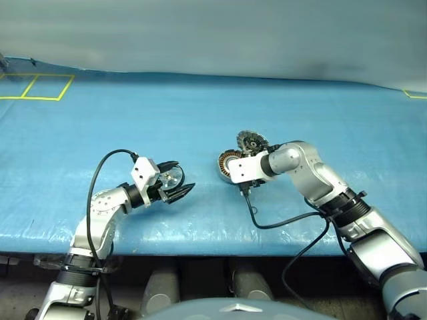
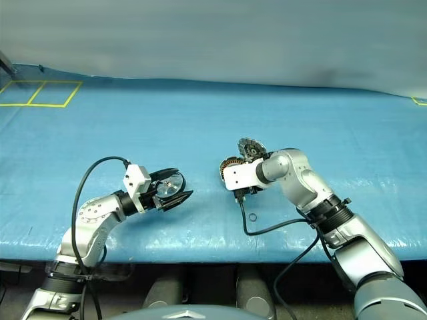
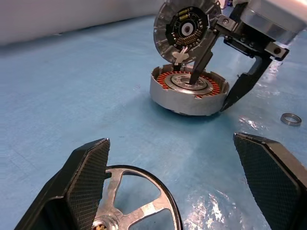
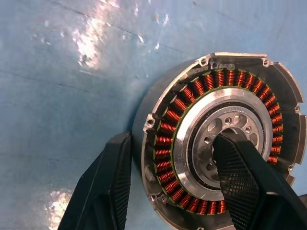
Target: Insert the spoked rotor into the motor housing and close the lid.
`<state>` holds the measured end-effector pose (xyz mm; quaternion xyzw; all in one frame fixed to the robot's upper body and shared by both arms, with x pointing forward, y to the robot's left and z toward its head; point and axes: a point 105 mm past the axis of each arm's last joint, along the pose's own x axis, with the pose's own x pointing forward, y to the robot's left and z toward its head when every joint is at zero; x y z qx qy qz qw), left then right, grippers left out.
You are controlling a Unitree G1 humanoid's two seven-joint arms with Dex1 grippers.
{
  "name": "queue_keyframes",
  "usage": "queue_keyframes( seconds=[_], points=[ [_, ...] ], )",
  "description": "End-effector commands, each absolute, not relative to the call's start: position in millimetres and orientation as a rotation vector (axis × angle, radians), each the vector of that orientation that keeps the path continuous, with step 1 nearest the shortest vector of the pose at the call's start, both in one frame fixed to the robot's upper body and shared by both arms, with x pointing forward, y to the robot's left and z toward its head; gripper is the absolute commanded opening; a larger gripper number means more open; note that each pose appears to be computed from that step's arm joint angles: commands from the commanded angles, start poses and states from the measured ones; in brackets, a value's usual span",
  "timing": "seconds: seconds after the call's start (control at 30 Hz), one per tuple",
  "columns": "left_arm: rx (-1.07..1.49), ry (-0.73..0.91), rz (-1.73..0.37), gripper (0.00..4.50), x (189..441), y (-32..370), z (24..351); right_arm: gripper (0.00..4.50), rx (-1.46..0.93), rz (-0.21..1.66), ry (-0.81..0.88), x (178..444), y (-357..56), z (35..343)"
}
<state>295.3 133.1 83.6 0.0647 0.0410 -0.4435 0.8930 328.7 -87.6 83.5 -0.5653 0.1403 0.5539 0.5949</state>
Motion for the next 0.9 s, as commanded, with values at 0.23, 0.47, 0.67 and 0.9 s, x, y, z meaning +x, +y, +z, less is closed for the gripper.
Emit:
queue_keyframes(
  seconds=[0.23, 0.47, 0.67, 0.9],
  points=[
    [0.168, 0.031, -0.861, 4.5, 297, 151, 108, 2.2, -1.648, 1.421, 0.094, 305, -52, 90],
    [0.159, 0.031, -0.859, 4.5, 295, 148, 107, 2.2, -1.727, 1.542, 0.034, 288, -40, 85],
    [0.147, 0.036, -0.862, 4.5, 292, 144, 104, 2.2, -1.637, 1.649, 0.039, 270, -31, 84],
    [0.145, 0.04, -0.868, 4.5, 292, 142, 104, 2.2, -1.607, 1.647, 0.087, 272, -36, 75]
  ],
)
